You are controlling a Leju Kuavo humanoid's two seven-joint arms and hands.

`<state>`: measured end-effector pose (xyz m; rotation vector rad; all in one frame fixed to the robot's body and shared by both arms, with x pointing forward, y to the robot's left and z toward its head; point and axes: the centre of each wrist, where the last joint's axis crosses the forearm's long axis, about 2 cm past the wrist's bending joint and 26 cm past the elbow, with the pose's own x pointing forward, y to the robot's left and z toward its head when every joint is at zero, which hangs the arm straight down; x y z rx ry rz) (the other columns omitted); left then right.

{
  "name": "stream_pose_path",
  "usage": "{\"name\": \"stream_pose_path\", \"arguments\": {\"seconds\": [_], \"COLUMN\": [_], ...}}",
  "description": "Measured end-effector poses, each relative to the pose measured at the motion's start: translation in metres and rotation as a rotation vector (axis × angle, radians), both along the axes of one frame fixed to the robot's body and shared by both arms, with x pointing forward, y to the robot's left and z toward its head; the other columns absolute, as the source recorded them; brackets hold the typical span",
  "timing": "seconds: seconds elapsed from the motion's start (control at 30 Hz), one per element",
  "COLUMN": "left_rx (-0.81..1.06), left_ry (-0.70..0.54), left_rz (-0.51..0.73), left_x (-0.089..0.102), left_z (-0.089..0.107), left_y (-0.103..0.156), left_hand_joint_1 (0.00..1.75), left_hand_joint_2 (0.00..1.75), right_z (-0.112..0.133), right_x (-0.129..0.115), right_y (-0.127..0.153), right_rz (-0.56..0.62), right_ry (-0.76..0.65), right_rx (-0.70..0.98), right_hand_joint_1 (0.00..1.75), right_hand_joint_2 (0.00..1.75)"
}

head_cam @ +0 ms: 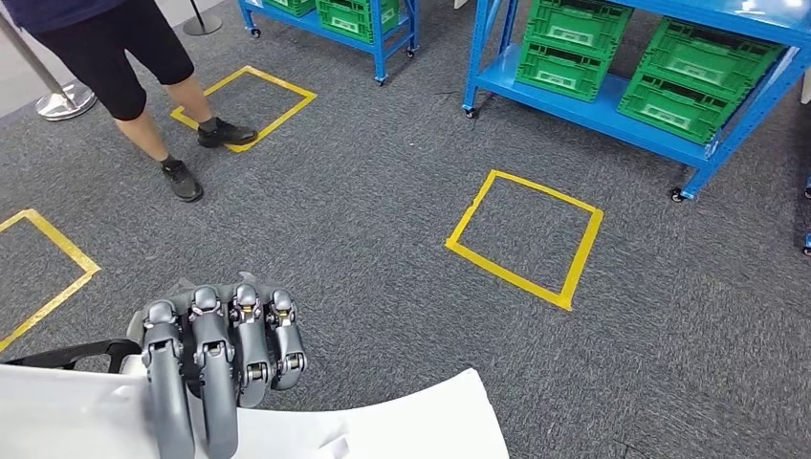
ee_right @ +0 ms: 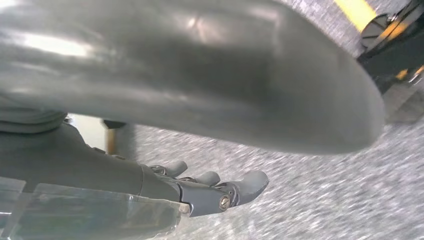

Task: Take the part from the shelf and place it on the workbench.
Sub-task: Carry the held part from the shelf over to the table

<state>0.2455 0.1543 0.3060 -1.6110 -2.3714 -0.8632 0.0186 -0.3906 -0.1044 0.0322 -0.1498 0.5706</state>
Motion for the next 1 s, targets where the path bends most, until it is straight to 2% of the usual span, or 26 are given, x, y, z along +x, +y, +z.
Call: {"name": "stream_pose_path", "arguments": {"seconds": [0.2,0.4,1.0], "left_rx": [0.000,0.014,0.053], "left_ry": [-0.006,0.001,0.004], "left_rz": [-0.017,-0.052,-0.037], "left_x": [-0.001,-0.002,-0.002], "left_z": [0.001,-0.003,-0.008], "left_y": [-0.002,-0.003,-0.004], "left_hand_joint_1": [1.75,1.75,1.75], "left_hand_joint_2": [1.75,1.75,1.75], "right_z": [0.001,0.005,0.009], "right_x": [-0.003,-0.017,-0.012], "right_y": [-0.005,-0.020,-0.027], "right_rz": [-0.039,-0.096,-0.092], "right_ry": [0.032,0.096,0.044], "right_rx": [-0.023,-0.027,-0.064], "right_hand_joint_1": [0.00,0.00,0.00], "right_hand_joint_2": [0.00,0.00,0.00]}}
